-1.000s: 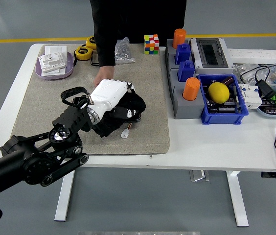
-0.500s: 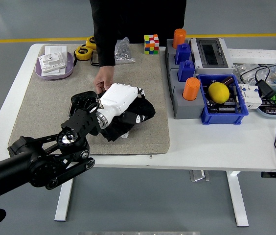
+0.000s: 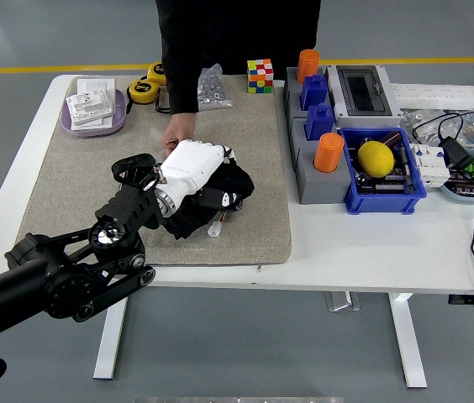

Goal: Pick the rag up,wipe the panel,place it on the desk

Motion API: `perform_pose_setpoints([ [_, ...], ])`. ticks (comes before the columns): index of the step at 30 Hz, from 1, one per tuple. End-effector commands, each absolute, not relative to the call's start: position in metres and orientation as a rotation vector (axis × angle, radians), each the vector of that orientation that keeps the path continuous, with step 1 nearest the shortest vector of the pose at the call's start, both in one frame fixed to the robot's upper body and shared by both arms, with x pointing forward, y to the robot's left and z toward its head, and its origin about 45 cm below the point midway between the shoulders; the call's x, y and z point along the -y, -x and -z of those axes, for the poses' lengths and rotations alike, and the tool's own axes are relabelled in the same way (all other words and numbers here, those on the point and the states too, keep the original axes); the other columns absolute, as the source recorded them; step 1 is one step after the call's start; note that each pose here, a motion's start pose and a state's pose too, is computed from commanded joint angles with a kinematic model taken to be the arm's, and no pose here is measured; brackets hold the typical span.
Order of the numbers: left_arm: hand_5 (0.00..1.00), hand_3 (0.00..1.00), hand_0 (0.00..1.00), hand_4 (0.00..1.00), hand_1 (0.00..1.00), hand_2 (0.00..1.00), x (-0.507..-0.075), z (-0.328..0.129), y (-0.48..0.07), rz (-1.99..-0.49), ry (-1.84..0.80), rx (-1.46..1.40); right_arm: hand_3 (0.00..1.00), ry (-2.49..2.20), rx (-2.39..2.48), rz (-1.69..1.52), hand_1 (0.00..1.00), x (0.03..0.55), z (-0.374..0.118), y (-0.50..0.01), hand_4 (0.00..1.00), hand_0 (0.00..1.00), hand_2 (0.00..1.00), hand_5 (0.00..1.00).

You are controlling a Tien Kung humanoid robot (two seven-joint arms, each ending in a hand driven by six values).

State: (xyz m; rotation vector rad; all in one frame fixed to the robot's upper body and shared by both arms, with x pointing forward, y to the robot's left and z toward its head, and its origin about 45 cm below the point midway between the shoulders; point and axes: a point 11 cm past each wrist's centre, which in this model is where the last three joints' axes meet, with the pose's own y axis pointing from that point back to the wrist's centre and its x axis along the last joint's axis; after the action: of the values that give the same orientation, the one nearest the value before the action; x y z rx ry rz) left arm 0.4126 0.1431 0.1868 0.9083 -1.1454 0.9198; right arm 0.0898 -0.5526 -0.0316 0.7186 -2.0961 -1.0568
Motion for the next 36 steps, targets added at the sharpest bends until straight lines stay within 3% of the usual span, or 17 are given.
perform_pose_setpoints([
  [36,0.002,0.247,0.262,0.002,0.092,0.403,-0.248,-0.183,-0.431,-1.103,-1.094,1.101,0.618,-0.699,2.105,1.062,0.461,0.555,0.031,-0.084,0.998,0.687,0.643,0.682],
])
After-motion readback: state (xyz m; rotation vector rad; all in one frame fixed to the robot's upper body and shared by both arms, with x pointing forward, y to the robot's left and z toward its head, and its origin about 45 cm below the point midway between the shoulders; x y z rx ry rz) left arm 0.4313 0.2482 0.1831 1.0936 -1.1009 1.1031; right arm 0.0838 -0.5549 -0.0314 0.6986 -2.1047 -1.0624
